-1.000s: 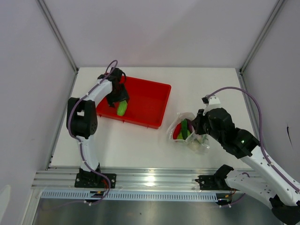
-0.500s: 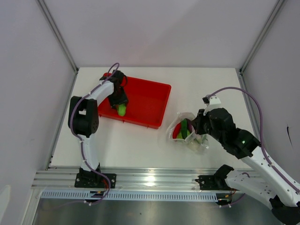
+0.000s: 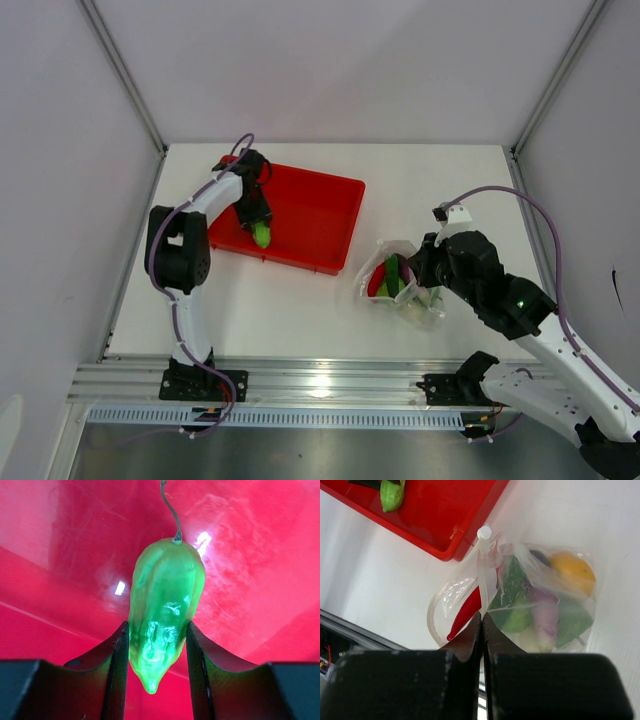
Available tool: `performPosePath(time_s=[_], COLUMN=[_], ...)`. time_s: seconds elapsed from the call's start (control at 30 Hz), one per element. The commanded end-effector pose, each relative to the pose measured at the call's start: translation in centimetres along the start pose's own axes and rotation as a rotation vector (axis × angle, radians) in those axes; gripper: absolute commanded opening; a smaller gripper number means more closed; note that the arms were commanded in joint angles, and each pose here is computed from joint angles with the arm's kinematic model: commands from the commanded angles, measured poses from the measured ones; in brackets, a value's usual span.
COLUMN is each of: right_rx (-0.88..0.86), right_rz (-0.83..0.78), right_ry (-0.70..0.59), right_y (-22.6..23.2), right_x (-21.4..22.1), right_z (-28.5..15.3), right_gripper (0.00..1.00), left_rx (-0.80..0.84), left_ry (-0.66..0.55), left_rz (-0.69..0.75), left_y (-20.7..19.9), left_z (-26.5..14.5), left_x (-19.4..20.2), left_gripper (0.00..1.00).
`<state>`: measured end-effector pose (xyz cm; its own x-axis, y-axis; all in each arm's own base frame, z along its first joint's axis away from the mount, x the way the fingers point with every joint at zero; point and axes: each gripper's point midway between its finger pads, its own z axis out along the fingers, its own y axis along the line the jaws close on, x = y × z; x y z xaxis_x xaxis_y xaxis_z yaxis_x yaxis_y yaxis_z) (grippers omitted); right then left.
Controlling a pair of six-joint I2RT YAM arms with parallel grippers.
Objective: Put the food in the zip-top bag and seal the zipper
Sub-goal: Pick up the fake vegetable from the bin, then place the fake vegetable in the zipper food storage bag.
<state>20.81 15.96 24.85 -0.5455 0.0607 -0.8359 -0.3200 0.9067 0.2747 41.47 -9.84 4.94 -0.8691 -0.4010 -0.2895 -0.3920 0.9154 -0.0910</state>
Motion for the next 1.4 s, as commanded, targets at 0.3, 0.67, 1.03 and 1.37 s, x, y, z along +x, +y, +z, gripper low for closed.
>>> performPosePath(time_s=[0.3,0.67,1.03,1.37], right_rx=[-0.015,0.014,0.020,0.029], right_rz=[0.020,0.035,0.031,0.016], right_ry=[-0.039,-0.017,-0.008,-0.021], right_y=[0.8,0.4,0.2,-0.2], right_x=[-1.6,-1.1,-0.7,-0.8], right_z=[0.5,1.1,0.9,0.7], right_gripper=[0.00,0.00,0.00,0.00], left_rx=[0.540,1.272,1.271,1.232], left_ry=[-0.129,0.262,0.432,0.583], left_rz=[0.108,0.410,0.680,0.760], left_y=[-8.0,-17.4,-17.6,-16.9], left_z=[-16.1,-25.9,-26.6,-25.5], left_x=[0.1,15.7,23.6,28.0], left_gripper=[0.00,0.00,0.01,0.01])
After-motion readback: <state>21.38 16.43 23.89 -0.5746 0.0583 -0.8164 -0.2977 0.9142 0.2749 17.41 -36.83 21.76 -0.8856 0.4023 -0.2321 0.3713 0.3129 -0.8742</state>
